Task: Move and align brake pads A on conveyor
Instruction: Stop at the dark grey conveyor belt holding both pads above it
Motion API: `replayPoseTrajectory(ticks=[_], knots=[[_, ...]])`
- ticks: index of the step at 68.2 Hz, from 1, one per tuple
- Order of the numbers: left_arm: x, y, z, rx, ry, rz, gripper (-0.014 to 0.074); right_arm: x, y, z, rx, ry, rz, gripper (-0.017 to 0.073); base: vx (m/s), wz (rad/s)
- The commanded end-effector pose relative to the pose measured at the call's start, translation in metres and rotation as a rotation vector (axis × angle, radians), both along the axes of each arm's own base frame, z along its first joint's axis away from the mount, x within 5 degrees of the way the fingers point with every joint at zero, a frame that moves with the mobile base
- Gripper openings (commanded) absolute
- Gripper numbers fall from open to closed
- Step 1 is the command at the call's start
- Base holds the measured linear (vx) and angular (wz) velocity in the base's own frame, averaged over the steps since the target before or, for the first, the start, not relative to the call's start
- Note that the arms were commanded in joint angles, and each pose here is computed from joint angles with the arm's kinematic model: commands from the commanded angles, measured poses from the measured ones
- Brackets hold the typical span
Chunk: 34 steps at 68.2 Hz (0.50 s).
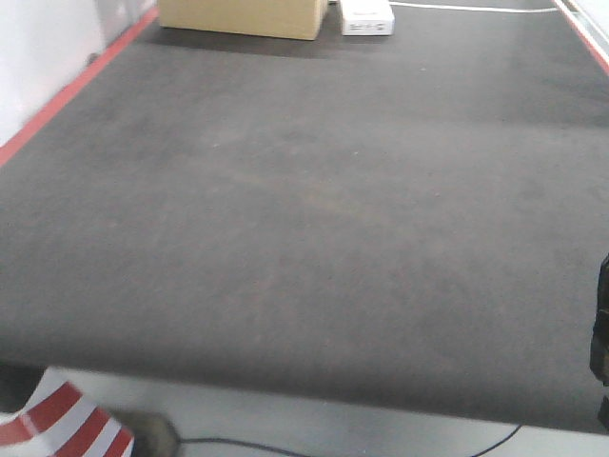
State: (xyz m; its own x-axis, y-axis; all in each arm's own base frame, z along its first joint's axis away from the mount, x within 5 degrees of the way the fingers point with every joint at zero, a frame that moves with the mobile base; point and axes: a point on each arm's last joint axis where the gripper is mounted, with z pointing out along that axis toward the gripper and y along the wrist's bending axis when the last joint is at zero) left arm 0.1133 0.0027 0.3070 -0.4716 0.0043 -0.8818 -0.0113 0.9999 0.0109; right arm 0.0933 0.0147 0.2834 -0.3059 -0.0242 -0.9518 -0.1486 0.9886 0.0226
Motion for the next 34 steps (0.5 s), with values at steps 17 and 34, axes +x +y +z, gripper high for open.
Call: replayPoseTrajectory(ticks=[17, 34], knots=[[0.0040, -0.0006, 0.0174, -0.005, -0.121, -0.003, 0.0066, 0.0024, 0.0001, 0.0178, 0.014, -0.116, -0.002, -0.0006, 0.25, -0.23], [0.0040, -0.0006, 0.0174, -0.005, -0.121, -0.003, 0.0066, 0.0024, 0.0001, 0.0178, 0.014, -0.116, -0.002, -0.0006, 0.21, -0.23]])
